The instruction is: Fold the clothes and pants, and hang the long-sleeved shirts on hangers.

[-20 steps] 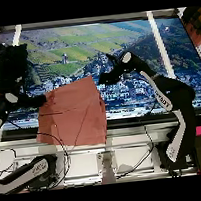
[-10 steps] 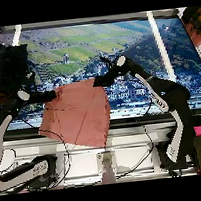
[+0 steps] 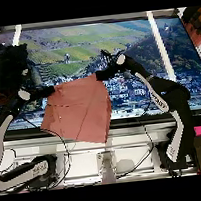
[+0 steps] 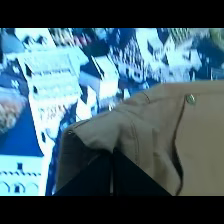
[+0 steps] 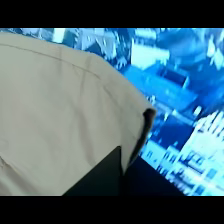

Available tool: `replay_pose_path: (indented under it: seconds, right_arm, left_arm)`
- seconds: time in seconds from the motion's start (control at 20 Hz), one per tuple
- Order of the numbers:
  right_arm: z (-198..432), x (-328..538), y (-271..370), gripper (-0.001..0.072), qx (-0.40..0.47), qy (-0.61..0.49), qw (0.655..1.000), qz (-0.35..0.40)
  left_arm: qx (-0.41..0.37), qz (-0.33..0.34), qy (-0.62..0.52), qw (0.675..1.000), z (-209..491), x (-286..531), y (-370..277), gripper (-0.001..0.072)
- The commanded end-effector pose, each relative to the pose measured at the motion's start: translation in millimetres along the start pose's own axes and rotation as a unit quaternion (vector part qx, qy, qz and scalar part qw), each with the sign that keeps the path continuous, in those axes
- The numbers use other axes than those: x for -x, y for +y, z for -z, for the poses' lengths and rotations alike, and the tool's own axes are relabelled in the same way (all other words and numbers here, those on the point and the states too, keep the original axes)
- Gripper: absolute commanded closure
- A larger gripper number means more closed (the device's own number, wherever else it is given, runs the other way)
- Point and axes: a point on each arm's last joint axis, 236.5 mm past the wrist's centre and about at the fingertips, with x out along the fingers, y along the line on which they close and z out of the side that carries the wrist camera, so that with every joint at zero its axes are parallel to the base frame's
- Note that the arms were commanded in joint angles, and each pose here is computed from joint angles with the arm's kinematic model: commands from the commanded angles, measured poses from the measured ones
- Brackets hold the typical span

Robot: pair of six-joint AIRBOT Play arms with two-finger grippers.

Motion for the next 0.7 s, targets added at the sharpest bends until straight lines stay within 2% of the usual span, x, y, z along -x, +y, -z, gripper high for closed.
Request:
replay_pose_path:
  seconds: [0.0, 0.15, 0.2, 0.25, 0.3, 0.35, 0.45, 0.65]
  right_arm:
    - [-31.5, 30.8, -7.6, 0.07, 0.069, -0.04, 0.996, 0.043]
    - [-38.6, 50.2, -15.9, 0.07, 0.09, -0.047, 0.992, 0.071]
    - [-36.9, 51.2, -18.7, 0.07, 0.089, -0.043, 0.993, 0.072]
    - [-34.8, 51.1, -19.1, 0.07, 0.089, -0.038, 0.993, 0.072]
    - [-34.0, 50.9, -18.7, 0.07, 0.089, -0.037, 0.993, 0.072]
    - [-33.8, 50.9, -18.7, 0.07, 0.089, -0.036, 0.993, 0.072]
    - [-33.7, 50.9, -18.7, 0.0699, 0.089, -0.036, 0.993, 0.072]
    - [-23.1, 50.1, -18.2, 0.07, 0.089, -0.014, 0.994, 0.068]
  left_arm:
    - [0.0, -0.014, -0.052, 0.999, -28.1, 2.9, 5.6, 0.069]
    - [-0.001, -0.014, -0.054, 0.998, -29.9, 2.7, 5.4, 0.0688]
    - [0.0, -0.015, -0.053, 0.998, -29.5, 2.2, 6.4, 0.0614]
    - [0.003, -0.016, -0.052, 0.998, -29.2, 1.5, 9.0, 0.0397]
    - [0.006, -0.018, -0.05, 0.999, -28.0, 0.0, 12.2, 0.0244]
    - [0.009, -0.02, -0.046, 0.999, -26.3, -2.6, 14.9, 0.0208]
    - [0.014, -0.017, -0.031, 0.999, -26.3, -9.1, 17.4, 0.0181]
    - [0.007, 0.03, 0.051, 0.998, -37.1, -31.4, -4.1, 0.0181]
